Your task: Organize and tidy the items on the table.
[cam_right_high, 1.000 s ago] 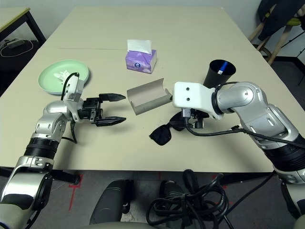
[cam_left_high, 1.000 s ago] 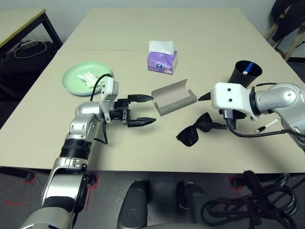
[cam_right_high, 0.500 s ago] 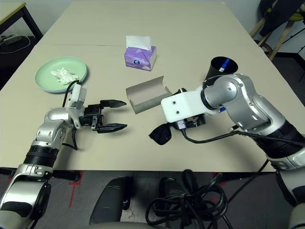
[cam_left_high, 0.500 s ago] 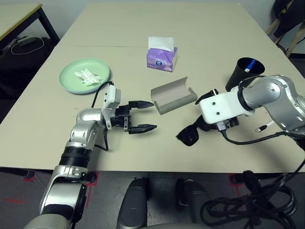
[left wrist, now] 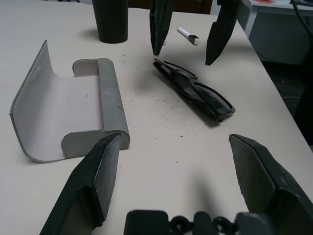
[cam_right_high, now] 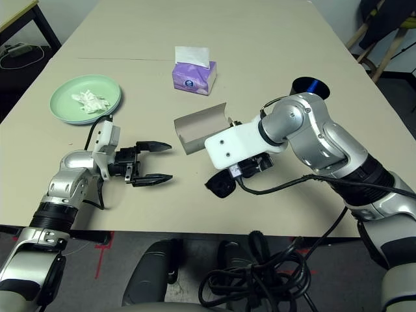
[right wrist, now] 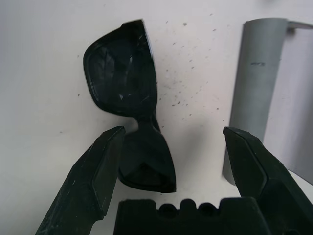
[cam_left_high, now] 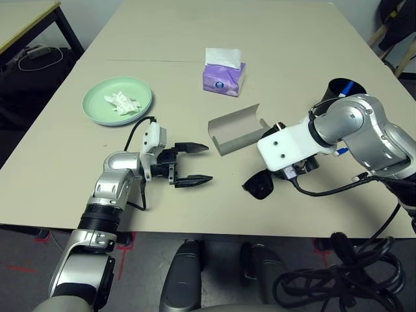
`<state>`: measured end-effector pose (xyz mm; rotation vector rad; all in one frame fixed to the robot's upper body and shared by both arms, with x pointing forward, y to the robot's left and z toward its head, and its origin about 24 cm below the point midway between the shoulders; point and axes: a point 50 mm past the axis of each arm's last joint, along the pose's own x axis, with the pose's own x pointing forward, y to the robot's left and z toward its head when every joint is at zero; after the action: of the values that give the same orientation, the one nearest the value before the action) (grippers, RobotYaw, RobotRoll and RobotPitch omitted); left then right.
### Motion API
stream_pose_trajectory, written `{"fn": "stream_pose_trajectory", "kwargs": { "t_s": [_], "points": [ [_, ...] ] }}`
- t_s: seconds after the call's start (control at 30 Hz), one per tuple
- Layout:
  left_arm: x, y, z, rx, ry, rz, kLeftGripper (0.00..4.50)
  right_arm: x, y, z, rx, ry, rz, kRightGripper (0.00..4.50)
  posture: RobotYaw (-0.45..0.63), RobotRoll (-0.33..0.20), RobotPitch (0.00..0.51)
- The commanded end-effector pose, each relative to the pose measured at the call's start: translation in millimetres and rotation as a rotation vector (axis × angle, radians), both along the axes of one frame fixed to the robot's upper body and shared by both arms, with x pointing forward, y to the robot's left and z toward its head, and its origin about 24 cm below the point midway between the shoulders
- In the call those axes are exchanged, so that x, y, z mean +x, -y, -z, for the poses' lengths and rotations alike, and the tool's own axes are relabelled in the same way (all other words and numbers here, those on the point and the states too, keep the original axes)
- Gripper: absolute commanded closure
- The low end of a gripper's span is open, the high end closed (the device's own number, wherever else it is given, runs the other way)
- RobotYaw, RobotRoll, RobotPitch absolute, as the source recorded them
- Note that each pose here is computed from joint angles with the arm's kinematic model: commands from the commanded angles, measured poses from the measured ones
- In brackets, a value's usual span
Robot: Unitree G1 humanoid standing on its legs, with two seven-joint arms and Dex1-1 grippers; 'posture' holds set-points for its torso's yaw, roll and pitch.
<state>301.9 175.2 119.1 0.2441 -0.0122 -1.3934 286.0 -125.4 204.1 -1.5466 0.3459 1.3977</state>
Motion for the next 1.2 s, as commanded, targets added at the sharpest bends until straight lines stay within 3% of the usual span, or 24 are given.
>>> {"fn": "stream_pose_trajectory", "kwargs": {
  "t_s": [0.03,0.5,1.2],
  "points": [
    [-4.5,1,3,0.034,-0.002,0.008,0.04,-2.7,1,5,-0.03,-0.003,-0.022,0.0,0.18,0.0,0.187],
    [-6.3,-1,1,0.04,0.007,0.005,0.04,4.5,-2,26,-0.068,0.029,-0.061,0.0,0.2,0.0,0.188],
    [-10.6,-3,0,0.074,0.014,0.017,0.04,3.5,-7,27,-0.079,-0.006,-0.086,0.0,0.22,0.0,0.181]
  ]
}}
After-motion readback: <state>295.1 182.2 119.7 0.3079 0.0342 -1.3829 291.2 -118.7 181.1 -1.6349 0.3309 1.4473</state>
